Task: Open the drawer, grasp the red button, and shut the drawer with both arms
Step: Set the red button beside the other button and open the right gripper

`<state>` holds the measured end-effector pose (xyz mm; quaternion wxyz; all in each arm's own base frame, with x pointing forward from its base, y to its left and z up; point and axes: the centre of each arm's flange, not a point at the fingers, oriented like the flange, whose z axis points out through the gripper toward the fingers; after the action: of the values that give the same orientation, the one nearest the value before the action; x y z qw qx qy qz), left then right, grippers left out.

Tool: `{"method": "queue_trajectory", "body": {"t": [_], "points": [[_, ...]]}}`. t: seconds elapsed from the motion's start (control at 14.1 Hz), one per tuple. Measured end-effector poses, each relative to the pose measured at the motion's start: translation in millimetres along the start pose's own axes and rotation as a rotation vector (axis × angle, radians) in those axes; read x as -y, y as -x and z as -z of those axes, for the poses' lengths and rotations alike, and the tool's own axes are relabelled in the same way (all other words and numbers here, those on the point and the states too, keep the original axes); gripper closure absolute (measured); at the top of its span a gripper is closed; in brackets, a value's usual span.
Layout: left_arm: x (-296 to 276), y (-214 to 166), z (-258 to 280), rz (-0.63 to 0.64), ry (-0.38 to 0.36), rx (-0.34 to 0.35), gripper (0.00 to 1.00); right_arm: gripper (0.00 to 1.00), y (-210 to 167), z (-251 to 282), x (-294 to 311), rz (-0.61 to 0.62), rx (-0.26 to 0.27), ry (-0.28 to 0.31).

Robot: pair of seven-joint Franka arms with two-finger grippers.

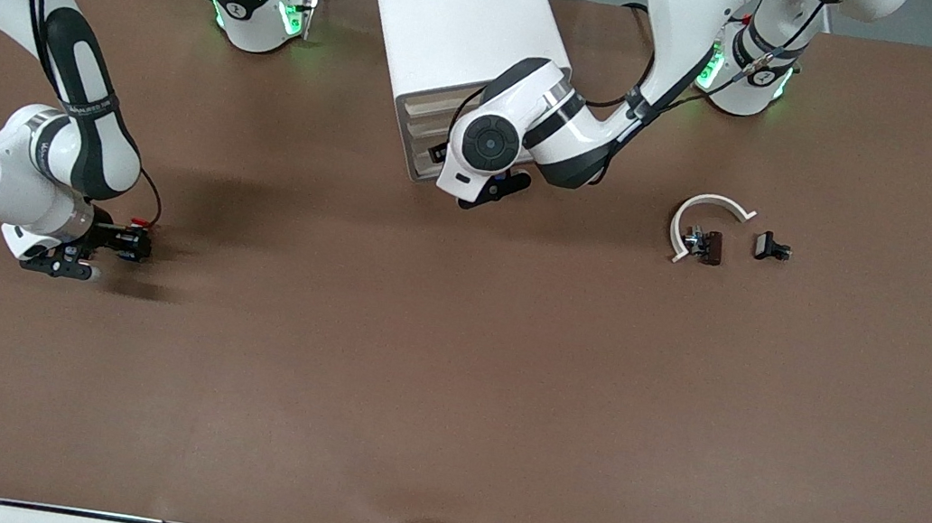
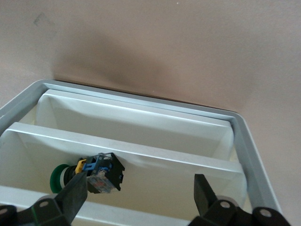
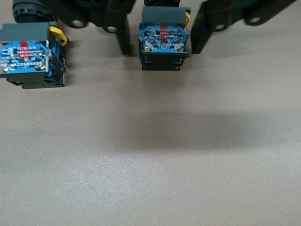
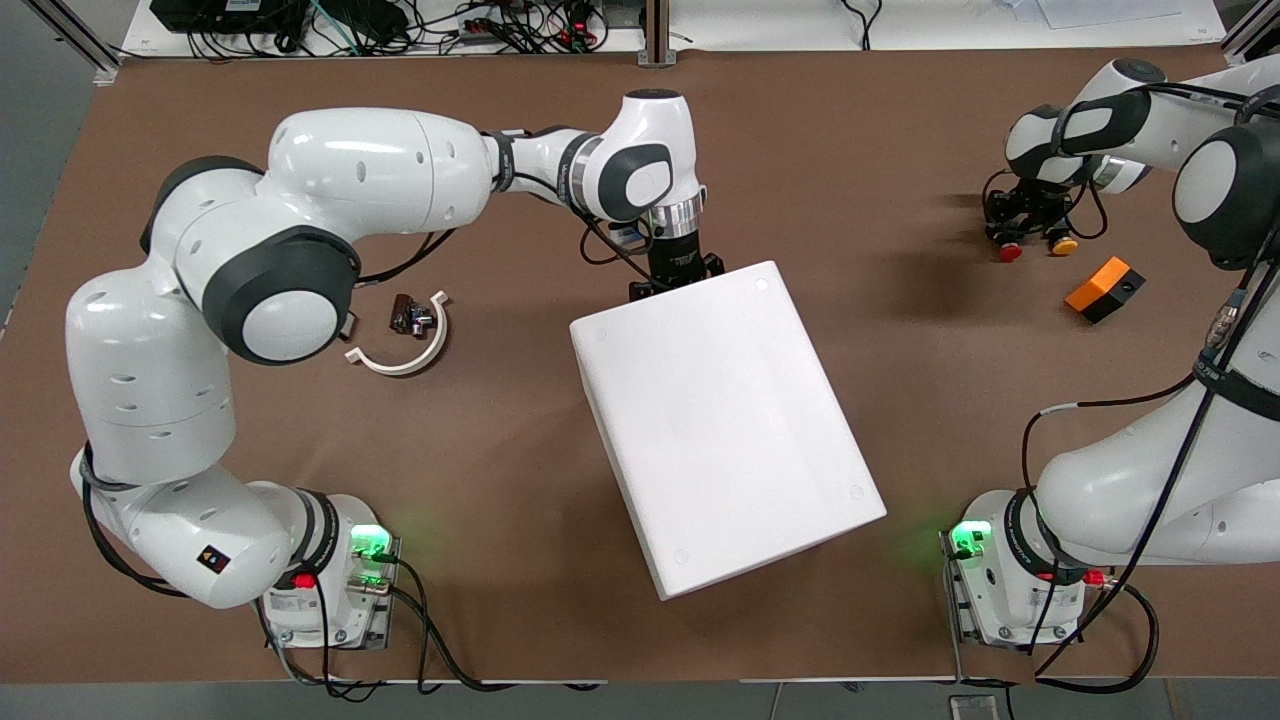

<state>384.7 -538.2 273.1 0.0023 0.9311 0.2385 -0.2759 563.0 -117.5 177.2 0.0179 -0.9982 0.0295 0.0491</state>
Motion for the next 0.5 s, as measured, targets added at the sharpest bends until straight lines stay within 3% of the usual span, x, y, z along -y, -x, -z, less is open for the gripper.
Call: {"method": "queue_trajectory", "body": {"t": [0.14,0.28,0.5], "points": [[-4.3,-8.9,20.2,0.009,0.04,-0.013,0.0,0.15,-1.8,21.3,3.9,0.006,0.03,-0.016],[-7.2,-31.0,54.9,0.036,0.101,-0.04,0.0,0.0,-10.6,78.1,13.3,0.025,0.077,-0.047],[-2.3,-76.1,111.5,0.086,0.184,-0.118,0.0,0.0,-23.0,191.3,24.1,0.042,0.118,-0.077]]}}
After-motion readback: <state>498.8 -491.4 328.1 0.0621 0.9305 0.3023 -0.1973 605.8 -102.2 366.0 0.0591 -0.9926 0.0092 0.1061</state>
